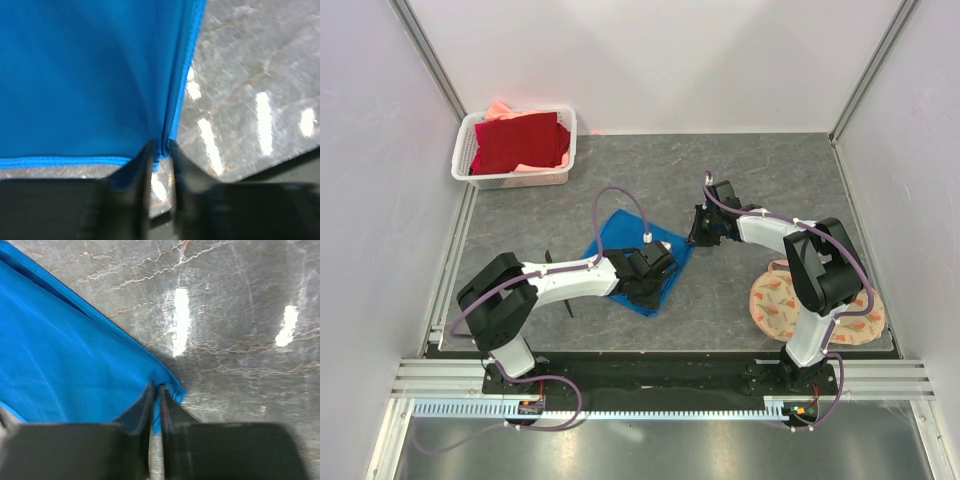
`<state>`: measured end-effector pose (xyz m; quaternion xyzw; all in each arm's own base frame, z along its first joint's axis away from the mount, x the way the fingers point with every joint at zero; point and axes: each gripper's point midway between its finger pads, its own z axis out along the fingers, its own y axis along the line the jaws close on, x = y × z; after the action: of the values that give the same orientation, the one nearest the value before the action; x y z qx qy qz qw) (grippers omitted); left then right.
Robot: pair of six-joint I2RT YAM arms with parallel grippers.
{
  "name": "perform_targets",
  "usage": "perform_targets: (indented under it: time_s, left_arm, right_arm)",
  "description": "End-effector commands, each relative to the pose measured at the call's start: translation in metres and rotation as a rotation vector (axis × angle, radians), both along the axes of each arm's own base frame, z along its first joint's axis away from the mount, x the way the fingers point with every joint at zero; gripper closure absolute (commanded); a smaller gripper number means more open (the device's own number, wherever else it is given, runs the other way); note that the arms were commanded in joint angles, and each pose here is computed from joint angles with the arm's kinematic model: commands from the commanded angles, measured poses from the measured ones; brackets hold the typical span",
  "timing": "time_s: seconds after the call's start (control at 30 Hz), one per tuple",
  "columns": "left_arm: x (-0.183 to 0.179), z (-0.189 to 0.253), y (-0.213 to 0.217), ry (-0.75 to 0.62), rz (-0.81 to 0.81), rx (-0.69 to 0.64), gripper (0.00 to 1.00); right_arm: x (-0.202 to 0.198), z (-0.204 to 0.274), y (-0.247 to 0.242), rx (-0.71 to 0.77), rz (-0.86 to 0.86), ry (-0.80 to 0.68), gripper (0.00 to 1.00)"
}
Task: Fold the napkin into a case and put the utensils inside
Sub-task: Smooth out the lower triangle-folded napkin at the center of the board.
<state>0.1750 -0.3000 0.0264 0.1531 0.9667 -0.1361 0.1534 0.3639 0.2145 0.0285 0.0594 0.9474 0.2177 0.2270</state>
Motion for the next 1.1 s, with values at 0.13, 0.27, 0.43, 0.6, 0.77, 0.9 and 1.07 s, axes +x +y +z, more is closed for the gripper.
perform_targets:
  time_s: [0.13,0.27,0.43,0.6,0.77,0.9,1.07]
  left_arm:
    - [0.025,0.072,-0.036,-0.132,-0.031,-0.155,0.51]
    - [0.068,0.092,-0.060,-0.233,-0.021,-0.143,0.51]
    - [0.124,0.074,-0.068,-0.284,-0.010,-0.034,0.57]
    - [0.158,0.059,-0.081,-0.331,-0.054,0.018,0.57]
    - [0.174,0.056,-0.096,-0.364,-0.093,0.019,0.57]
    - [0.179,0.041,-0.099,-0.362,-0.115,0.047,0.57]
    - [0.184,0.022,-0.094,-0.355,-0.116,0.092,0.61]
  right_arm:
    - [-0.002,0.025,-0.016,0.039,-0.016,-0.046,0.52]
    - [-0.003,0.032,-0.028,0.062,-0.031,-0.056,0.49]
    - [-0.007,0.024,-0.039,0.125,-0.033,-0.034,0.61]
    - [-0.015,0.011,-0.035,0.176,0.010,-0.026,0.69]
    - [-0.019,0.001,-0.030,0.209,0.027,-0.011,0.70]
    - [-0.015,-0.003,-0.029,0.213,0.023,-0.021,0.68]
    - [-0.012,-0.007,-0.027,0.218,0.021,-0.020,0.68]
